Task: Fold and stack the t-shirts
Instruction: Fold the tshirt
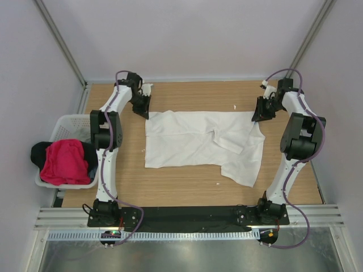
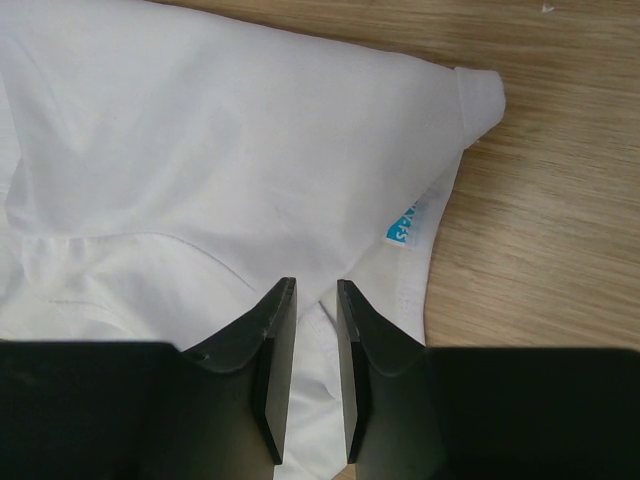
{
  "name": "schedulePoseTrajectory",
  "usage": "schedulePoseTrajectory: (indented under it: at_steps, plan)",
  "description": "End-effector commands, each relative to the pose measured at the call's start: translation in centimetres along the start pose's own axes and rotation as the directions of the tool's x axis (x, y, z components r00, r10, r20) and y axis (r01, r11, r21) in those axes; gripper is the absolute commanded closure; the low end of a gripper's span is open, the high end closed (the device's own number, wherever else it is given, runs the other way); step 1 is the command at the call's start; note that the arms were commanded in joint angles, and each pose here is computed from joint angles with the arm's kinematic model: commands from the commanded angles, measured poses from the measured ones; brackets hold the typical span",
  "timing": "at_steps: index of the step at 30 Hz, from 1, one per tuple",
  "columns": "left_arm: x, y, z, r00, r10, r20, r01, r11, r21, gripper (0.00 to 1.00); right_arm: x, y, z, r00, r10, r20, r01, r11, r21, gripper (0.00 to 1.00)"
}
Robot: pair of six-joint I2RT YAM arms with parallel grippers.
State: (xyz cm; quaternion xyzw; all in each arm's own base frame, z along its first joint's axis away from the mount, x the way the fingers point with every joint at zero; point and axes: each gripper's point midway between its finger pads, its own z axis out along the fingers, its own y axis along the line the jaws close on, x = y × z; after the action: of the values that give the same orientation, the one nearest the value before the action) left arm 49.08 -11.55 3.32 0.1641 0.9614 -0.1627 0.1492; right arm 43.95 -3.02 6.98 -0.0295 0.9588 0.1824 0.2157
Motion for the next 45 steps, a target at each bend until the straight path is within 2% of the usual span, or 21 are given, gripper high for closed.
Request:
schedulePoseTrajectory:
  at_steps: [1, 15, 41, 45]
  plan:
    - [-1.5, 0.3, -1.0, 0.999, 0.020, 0.049, -0.019, 1.000, -0.018, 1.00, -1.2, 0.4, -0.1, 0.999, 0.009, 0.044, -0.008, 1.000, -0.029, 0.71]
    - [-0.6, -0.4, -1.0, 0.999, 0.035, 0.023, -0.035, 0.999, -0.022, 1.00, -1.7, -2.1, 2.6, 1.000, 0.020, 0.015, -0.021, 1.000, 0.022, 0.70]
    - [-0.8, -0.9, -0.9, 0.999, 0.047, 0.023, -0.046, 0.998, -0.040, 1.00, -0.4, -2.9, 2.8, 0.999, 0.036, -0.012, -0.035, 0.998, 0.051, 0.69]
    - [-0.8, -0.8, -1.1, 0.999, 0.049, 0.022, -0.048, 0.998, -0.048, 1.00, -0.2, -3.1, 3.4, 0.999, 0.040, -0.017, -0.039, 0.998, 0.048, 0.75]
